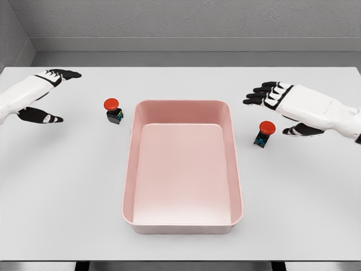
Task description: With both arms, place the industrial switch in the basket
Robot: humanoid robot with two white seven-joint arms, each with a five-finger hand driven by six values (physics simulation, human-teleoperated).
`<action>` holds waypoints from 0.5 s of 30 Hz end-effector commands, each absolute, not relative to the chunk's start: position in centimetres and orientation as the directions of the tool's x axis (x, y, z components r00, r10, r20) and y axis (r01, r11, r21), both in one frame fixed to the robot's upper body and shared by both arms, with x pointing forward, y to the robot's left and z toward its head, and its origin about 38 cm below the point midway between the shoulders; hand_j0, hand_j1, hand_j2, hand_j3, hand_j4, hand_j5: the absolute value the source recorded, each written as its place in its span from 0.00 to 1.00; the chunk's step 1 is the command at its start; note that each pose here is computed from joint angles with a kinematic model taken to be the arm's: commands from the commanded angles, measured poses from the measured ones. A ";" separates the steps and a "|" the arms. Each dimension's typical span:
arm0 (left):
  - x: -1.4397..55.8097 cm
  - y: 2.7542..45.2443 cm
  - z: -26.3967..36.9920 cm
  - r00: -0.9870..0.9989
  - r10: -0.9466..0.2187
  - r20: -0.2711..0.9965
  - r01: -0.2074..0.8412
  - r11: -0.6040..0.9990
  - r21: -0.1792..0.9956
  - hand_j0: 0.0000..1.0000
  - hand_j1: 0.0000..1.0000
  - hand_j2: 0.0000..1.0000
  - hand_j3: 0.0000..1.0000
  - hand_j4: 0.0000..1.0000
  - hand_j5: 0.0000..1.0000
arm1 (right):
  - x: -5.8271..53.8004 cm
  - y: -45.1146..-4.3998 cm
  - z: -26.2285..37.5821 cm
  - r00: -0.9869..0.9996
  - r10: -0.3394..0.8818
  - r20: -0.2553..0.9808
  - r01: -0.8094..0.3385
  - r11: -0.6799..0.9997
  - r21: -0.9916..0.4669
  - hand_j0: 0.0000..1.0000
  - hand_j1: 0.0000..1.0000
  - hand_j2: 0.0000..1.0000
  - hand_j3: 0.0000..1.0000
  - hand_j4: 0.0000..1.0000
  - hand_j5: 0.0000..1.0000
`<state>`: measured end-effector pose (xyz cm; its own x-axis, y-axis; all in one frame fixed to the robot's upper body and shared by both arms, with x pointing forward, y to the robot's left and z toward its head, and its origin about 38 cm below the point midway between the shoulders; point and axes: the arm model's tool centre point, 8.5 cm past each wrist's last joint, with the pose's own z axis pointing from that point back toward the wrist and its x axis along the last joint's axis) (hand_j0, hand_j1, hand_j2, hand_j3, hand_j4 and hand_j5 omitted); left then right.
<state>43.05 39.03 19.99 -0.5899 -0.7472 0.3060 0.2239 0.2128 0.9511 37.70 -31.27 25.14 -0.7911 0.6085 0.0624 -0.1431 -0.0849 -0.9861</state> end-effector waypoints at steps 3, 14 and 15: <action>43.2 38.5 20.1 -0.597 -0.739 0.311 0.221 0.221 0.950 1.00 1.00 1.00 1.00 1.00 1.00 | 37.9 -31.4 24.9 -0.785 0.615 0.070 -0.153 -0.083 -0.985 1.00 1.00 1.00 1.00 1.00 1.00; 44.6 34.1 18.9 -0.660 -0.693 0.288 0.244 0.165 0.956 1.00 1.00 1.00 1.00 1.00 1.00 | 38.8 -34.3 22.0 -0.715 0.695 0.075 -0.231 -0.134 -0.964 1.00 1.00 1.00 1.00 1.00 1.00; 44.7 33.9 19.0 -0.665 -0.691 0.284 0.241 0.162 0.957 1.00 1.00 1.00 1.00 1.00 1.00 | 39.3 -35.1 21.5 -0.694 0.716 0.079 -0.249 -0.135 -0.959 1.00 1.00 1.00 1.00 1.00 1.00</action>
